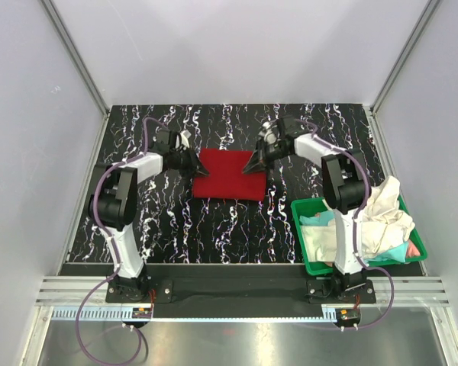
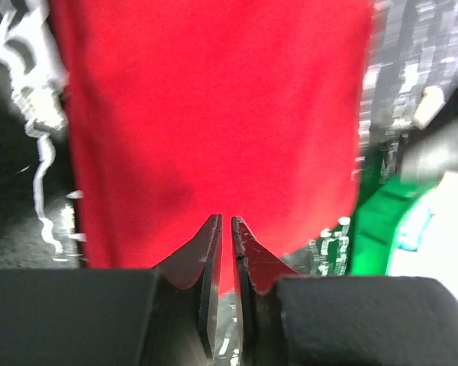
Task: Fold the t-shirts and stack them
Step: Fold the tshirt
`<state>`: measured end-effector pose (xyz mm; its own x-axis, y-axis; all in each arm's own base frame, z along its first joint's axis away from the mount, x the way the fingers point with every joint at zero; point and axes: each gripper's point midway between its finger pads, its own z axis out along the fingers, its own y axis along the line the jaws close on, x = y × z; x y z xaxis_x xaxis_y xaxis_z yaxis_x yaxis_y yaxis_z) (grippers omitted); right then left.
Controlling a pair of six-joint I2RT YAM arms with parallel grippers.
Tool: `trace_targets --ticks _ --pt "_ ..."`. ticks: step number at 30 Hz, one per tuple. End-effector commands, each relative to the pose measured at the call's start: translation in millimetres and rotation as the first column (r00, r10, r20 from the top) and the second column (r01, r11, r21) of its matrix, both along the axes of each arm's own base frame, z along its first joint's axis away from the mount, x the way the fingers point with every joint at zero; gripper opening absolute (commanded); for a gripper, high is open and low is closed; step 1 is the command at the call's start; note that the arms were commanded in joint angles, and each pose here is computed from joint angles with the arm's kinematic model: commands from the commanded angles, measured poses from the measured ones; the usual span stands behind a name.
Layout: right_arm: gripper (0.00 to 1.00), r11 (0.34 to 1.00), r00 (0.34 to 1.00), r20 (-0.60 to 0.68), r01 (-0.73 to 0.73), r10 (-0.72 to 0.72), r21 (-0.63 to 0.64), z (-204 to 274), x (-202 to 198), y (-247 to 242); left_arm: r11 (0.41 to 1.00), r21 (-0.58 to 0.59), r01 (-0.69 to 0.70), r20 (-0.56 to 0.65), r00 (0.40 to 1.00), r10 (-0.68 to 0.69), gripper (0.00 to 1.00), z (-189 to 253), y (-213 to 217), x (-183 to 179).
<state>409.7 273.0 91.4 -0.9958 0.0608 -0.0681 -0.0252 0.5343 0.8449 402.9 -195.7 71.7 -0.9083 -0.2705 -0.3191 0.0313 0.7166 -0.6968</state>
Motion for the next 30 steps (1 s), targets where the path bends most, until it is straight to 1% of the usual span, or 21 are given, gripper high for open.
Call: trace_targets --ticks 1,3,4,7,8,11,12,14,15,18,20,21,24,25,26,27,28,29,30 --pt "0.16 0.995 0.996 -0.026 -0.078 0.08 0.057 -2.4 -30.4 23.7 1.0 0.01 -0.003 -0.008 1.0 0.003 0.15 -16.9 2.9 2.3" --pt "0.12 0.995 0.996 -0.055 -0.069 0.073 0.073 -14.1 -41.6 19.8 1.0 0.021 -0.005 -0.029 1.0 0.005 0.15 -28.8 5.1 -4.3" --pt "0.11 0.995 0.996 -0.05 -0.072 0.076 0.07 -15.3 -45.0 17.6 1.0 0.024 -0.007 -0.037 0.999 0.008 0.15 -32.4 6.0 -7.0" --pt "0.11 0.997 0.994 -0.074 -0.077 0.079 0.033 -36.3 -57.1 4.1 0.999 0.035 -0.014 -0.063 0.998 0.016 0.15 -48.2 9.3 -18.2" --pt "0.1 0.998 0.992 -0.112 -0.052 0.054 0.02 -50.0 -60.5 -6.6 0.999 0.041 -0.013 -0.079 0.997 0.017 0.15 -55.6 10.6 -23.6" --pt "0.09 1.0 0.987 -0.163 -0.016 0.015 -0.004 -63.4 -64.4 -23.5 0.998 0.058 -0.007 -0.088 0.996 0.012 0.15 -60.5 13.3 -28.5" --pt "0.09 1.0 0.986 -0.167 -0.016 0.012 -0.026 -64.9 -69.1 -31.7 0.998 0.06 -0.003 -0.072 0.997 0.007 0.15 -54.0 12.4 -27.4" --pt "0.09 0.998 0.992 -0.123 -0.034 0.027 -0.06 -61.9 -69.2 -38.7 0.997 0.074 0.006 -0.072 0.997 0.0 0.15 -46.4 13.8 -29.5" --pt "0.09 0.996 0.989 -0.142 -0.042 0.031 -0.073 -58.0 -74.7 -41.1 0.998 0.066 0.007 -0.044 0.999 -0.004 0.18 -32.6 12.6 -26.6" --pt "0.09 0.996 0.993 -0.113 -0.039 0.03 -0.079 -35.9 -72.8 -41.8 0.999 0.043 0.019 -0.002 1.0 -0.019 0.25 -2.4 7.4 -27.6" --pt "0.09 0.998 0.996 -0.087 -0.03 0.025 -0.053 -16.6 -69.3 -36.3 1.0 0.02 0.024 0.018 1.0 -0.024 0.29 12.8 3.6 -28.9" --pt "0.1 0.999 0.997 -0.076 -0.028 0.025 -0.04 -9.6 -67.2 -33.5 1.0 0.006 0.024 0.041 0.999 -0.024 0.3 24.8 1.9 -29.2" --pt "0.1 0.998 0.997 -0.049 -0.057 0.056 -0.012 5.2 -62.8 -15.1 0.998 -0.052 0.041 0.067 0.997 -0.037 0.31 42.4 -11.3 -28.2" --pt "0.1 0.998 0.996 -0.062 -0.069 0.068 -0.013 -0.4 -61.9 -8.7 0.997 -0.063 0.052 0.06 0.997 -0.048 0.31 43.6 -19.1 -30.0" --pt "0.1 0.996 0.995 -0.049 -0.086 0.086 0.0 6.8 -56.9 5.1 0.995 -0.076 0.062 0.071 0.996 -0.056 0.29 46.0 -24.8 -27.8" --pt "0.1 0.995 0.994 -0.052 -0.101 0.101 0.009 7.9 -55.7 14.8 0.995 -0.082 0.061 0.056 0.997 -0.057 0.27 40.3 -28.2 -27.1" --pt "0.1 0.993 0.991 -0.068 -0.114 0.115 0.015 0.7 -53.6 23.5 0.994 -0.104 0.042 0.031 0.999 -0.039 0.26 38.2 -31.2 -27.5" --pt "0.11 0.99 0.99 -0.039 -0.136 0.137 0.034 10.7 -48.6 41.1 0.991 -0.126 0.035 0.046 0.999 -0.029 0.24 38.3 -33.8 -23.3" --pt "0.1 0.988 0.988 -0.037 -0.147 0.149 0.039 11.4 -47.3 49.5 0.991 -0.131 0.022 0.021 1.0 -0.019 0.24 28.4 -33.7 -25.6"
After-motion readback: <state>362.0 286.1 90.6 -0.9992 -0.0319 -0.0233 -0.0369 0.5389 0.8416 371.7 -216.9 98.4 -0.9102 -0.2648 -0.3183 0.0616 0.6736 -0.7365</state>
